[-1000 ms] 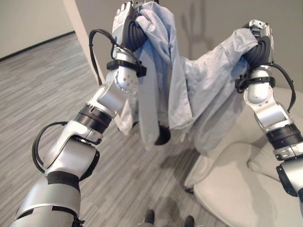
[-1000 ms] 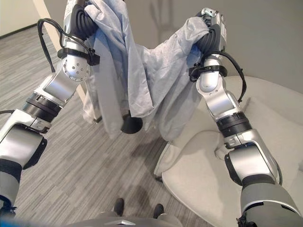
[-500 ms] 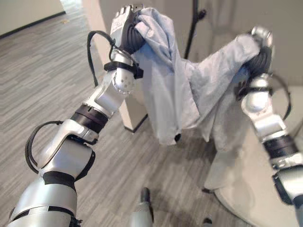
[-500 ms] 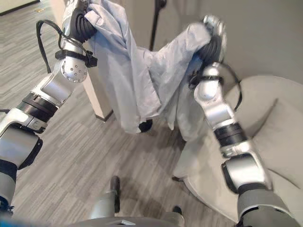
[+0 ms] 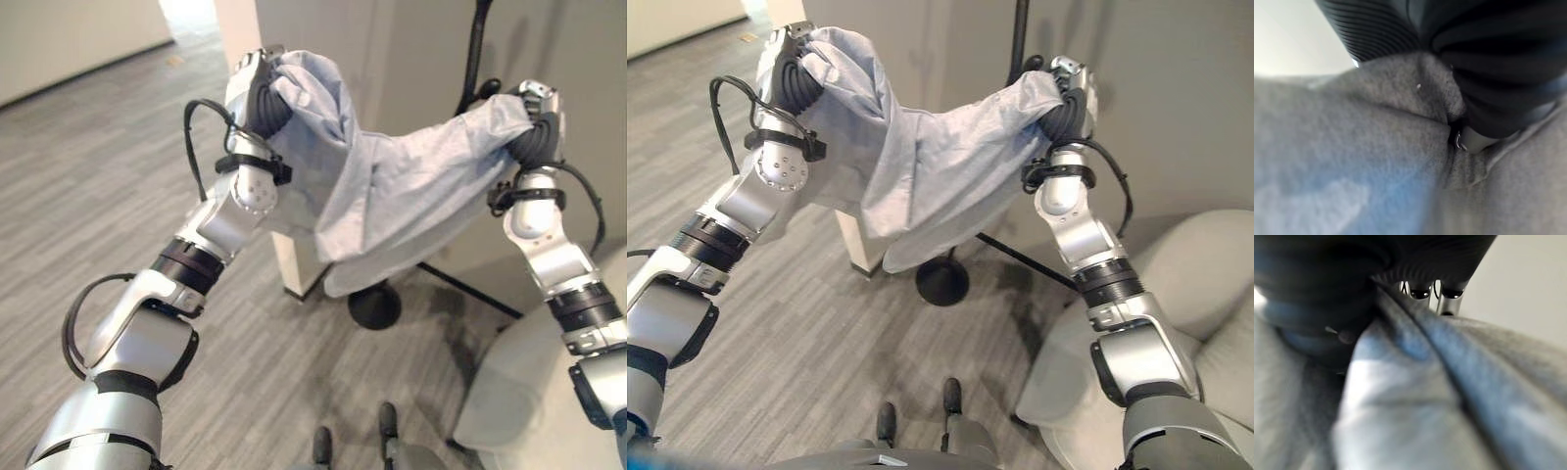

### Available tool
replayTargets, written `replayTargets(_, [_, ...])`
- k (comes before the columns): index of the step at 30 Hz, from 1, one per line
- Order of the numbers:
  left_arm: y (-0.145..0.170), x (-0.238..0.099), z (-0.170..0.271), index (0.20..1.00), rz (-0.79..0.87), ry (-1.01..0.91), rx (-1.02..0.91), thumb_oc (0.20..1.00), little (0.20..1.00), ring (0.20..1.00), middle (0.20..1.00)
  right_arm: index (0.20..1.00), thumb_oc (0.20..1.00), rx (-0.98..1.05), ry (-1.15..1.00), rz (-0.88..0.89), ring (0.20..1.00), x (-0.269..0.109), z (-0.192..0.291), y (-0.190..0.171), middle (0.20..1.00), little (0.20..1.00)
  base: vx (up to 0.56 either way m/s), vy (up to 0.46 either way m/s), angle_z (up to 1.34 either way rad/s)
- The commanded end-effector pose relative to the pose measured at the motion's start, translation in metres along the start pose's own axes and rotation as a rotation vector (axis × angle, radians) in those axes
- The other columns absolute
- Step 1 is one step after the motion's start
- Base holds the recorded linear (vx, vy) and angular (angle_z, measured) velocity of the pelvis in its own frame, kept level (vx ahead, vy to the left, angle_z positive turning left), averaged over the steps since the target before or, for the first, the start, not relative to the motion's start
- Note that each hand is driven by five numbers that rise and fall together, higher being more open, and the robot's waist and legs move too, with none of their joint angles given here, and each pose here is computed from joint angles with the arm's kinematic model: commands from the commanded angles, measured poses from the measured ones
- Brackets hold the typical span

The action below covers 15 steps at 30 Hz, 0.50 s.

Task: Hang the clothes on the sofa on the clothes rack.

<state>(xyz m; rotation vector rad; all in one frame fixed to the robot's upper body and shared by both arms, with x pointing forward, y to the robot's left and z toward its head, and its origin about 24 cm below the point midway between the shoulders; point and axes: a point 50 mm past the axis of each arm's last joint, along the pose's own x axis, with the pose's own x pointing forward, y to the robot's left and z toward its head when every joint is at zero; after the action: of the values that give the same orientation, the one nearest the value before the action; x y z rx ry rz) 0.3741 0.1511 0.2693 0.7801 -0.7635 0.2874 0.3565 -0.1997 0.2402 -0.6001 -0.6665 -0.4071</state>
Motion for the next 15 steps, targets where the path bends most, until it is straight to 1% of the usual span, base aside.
replayTargets(1, [0.023,0.035,0.035,0.200,0.098,-0.145,0.003,0.200,0.200,0.200,0.200,0.200,0.200,-0.017,-0.155,-0.104,0.200,0.036,0.035,-0.028,0.200,0.200,0.13,-0.123,0.14])
replayTargets(9, [0.026,0.031,0.025,0.200,0.096,-0.113,0.017,0.200,0.200,0.200,0.200,0.200,0.200,0.002,-0.134,-0.069,0.200,0.027,0.029,-0.022,0.200,0.200,0.09,-0.137,0.15])
replayTargets(15, [0.032,0.031,0.023,0.200,0.115,-0.108,0.019,0.200,0.200,0.200,0.200,0.200,0.200,0.017,-0.141,-0.049,0.200,0.027,0.031,-0.018,0.200,0.200,0.00,-0.067,0.09])
